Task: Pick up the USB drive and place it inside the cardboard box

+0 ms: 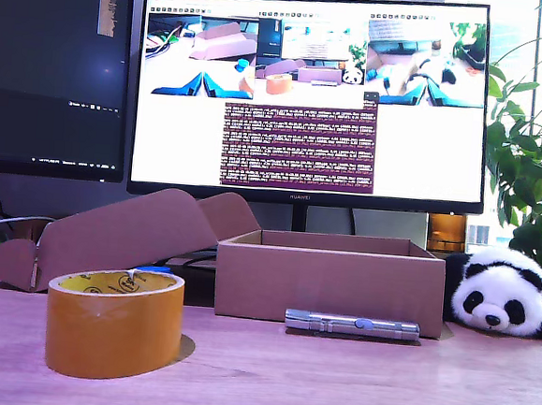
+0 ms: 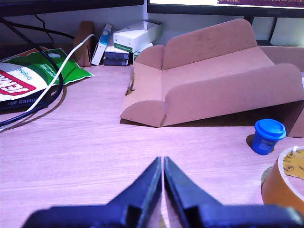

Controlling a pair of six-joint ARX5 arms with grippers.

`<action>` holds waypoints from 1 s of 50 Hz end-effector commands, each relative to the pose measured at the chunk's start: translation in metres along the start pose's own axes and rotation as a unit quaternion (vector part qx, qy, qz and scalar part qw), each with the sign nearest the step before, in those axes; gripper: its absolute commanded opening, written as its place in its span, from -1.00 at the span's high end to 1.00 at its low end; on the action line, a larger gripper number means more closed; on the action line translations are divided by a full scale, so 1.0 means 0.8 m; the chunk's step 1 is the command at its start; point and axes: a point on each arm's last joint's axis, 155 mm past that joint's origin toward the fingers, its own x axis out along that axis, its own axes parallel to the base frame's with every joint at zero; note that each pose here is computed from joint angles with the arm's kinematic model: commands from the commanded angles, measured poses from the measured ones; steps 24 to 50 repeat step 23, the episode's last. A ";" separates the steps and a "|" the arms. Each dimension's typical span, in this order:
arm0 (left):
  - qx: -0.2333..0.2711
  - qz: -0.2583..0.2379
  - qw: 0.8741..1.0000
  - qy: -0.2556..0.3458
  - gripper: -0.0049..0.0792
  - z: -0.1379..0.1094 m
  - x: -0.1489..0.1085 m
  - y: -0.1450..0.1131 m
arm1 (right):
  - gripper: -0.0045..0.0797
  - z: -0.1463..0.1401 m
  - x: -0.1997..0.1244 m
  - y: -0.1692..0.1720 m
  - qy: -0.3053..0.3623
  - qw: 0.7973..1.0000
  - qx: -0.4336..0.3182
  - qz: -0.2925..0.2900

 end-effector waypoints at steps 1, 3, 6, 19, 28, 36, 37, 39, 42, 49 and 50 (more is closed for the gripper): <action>0.000 0.001 1.000 0.011 0.93 -0.014 0.005 0.001 | 0.91 -0.005 -0.002 0.002 -0.008 1.000 -0.001 0.004; 0.000 0.001 1.000 0.011 0.93 -0.014 0.005 0.001 | 0.91 -0.002 -0.005 0.002 -0.016 1.000 0.000 0.004; 0.000 0.001 1.000 0.011 0.93 -0.014 0.005 0.001 | 0.91 0.005 -0.008 0.002 -0.029 1.000 0.000 0.004; 0.000 0.001 1.000 0.011 0.93 -0.014 0.005 0.001 | 0.91 0.035 -0.022 0.002 -0.081 0.997 0.012 0.007; 0.000 0.001 1.000 0.011 0.93 -0.014 0.005 0.001 | 0.91 0.038 -0.024 0.002 -0.087 0.996 0.013 0.008; 0.000 0.001 1.000 0.011 0.93 -0.014 0.005 0.001 | 0.91 0.038 -0.024 0.002 -0.087 0.996 0.013 0.008; 0.000 0.001 1.000 0.011 0.93 -0.014 0.005 0.001 | 0.91 0.038 -0.024 0.002 -0.087 0.996 0.013 0.008; 0.000 0.001 1.000 0.011 0.93 -0.014 0.005 0.001 | 0.91 0.038 -0.024 0.002 -0.087 0.996 0.013 0.008; 0.000 0.001 1.000 0.011 0.93 -0.014 0.005 0.001 | 0.91 0.038 -0.024 0.002 -0.087 0.996 0.013 0.008; 0.000 0.001 1.000 0.011 0.93 -0.014 0.005 0.001 | 0.91 0.038 -0.024 0.002 -0.087 0.996 0.013 0.008; 0.000 0.001 1.000 0.011 0.93 -0.014 0.005 0.001 | 0.91 0.038 -0.024 0.002 -0.087 0.996 0.013 0.008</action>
